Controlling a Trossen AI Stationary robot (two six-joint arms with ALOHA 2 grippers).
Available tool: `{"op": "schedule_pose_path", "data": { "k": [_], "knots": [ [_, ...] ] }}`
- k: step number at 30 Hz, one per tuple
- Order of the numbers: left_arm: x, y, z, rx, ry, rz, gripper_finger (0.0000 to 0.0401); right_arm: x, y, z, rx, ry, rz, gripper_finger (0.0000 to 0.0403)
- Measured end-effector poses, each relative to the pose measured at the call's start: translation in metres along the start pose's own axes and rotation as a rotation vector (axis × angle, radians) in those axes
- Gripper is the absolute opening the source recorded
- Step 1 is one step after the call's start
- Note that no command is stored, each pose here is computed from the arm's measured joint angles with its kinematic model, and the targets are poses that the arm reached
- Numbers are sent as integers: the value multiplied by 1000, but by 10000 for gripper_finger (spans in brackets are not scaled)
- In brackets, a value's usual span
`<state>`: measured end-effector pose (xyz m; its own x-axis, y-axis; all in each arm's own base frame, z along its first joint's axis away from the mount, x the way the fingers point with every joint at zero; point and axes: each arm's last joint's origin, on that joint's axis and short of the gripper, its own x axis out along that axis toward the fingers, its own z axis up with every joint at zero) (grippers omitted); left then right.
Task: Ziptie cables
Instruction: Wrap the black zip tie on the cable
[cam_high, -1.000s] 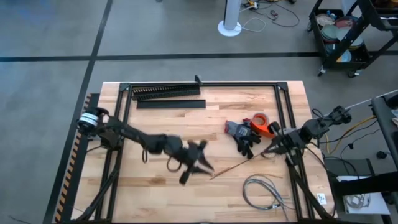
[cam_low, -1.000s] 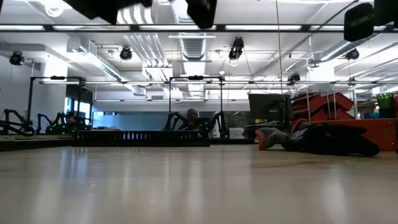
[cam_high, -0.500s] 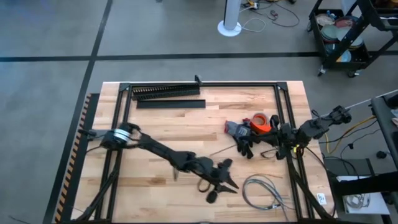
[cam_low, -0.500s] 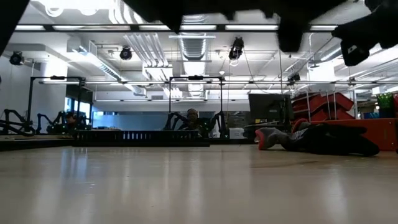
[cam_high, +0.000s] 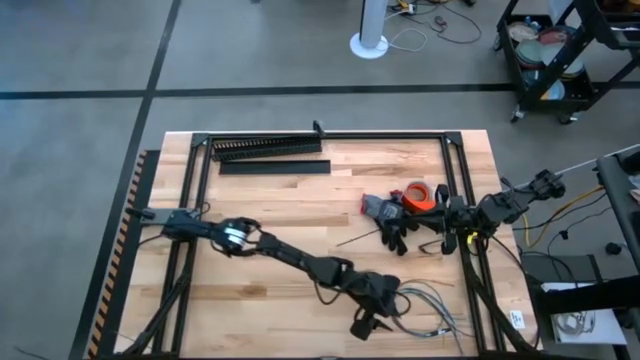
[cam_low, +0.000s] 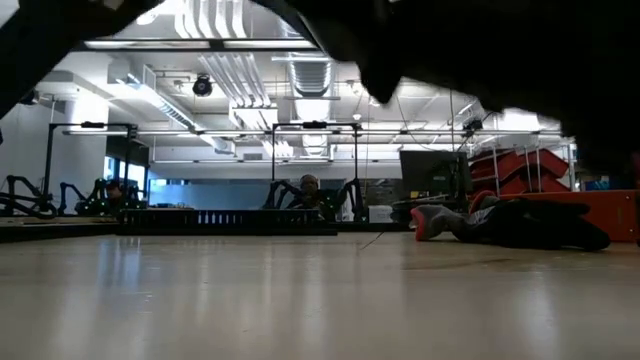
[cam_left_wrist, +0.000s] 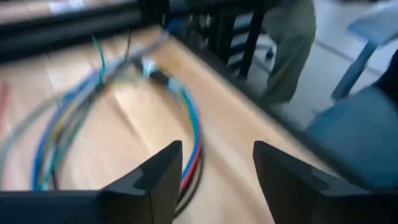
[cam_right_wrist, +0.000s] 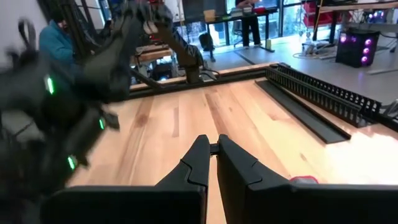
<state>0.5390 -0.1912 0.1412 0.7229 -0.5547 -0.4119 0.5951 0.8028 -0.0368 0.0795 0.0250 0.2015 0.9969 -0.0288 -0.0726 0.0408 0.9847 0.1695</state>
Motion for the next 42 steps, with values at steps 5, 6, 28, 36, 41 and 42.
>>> {"op": "schedule_pose_path", "data": {
  "k": [5, 6, 28, 36, 41, 42],
  "knots": [
    [20, 7, -5, -21, -27, -4, 166, 0, 0, 0, 2, -2, 1, 0],
    [22, 10, -5, -32, -26, -3, 161, 0, 0, 0, 3, -1, 1, 0],
    [12, 18, -52, -167, 439, 34, 8, 0, 0, -1, 4, 7, 15, 0],
    [-29, -3, -45, -261, 803, -6, 1, 0, 1, -1, 11, 10, 28, 0],
    [-55, -25, -32, -290, 996, -1, 1, 0, 1, -1, 15, 11, 28, 0],
    [-59, -30, -30, -287, 1017, 9, 0, 0, 1, -1, 15, 11, 28, 0]
  ]
}}
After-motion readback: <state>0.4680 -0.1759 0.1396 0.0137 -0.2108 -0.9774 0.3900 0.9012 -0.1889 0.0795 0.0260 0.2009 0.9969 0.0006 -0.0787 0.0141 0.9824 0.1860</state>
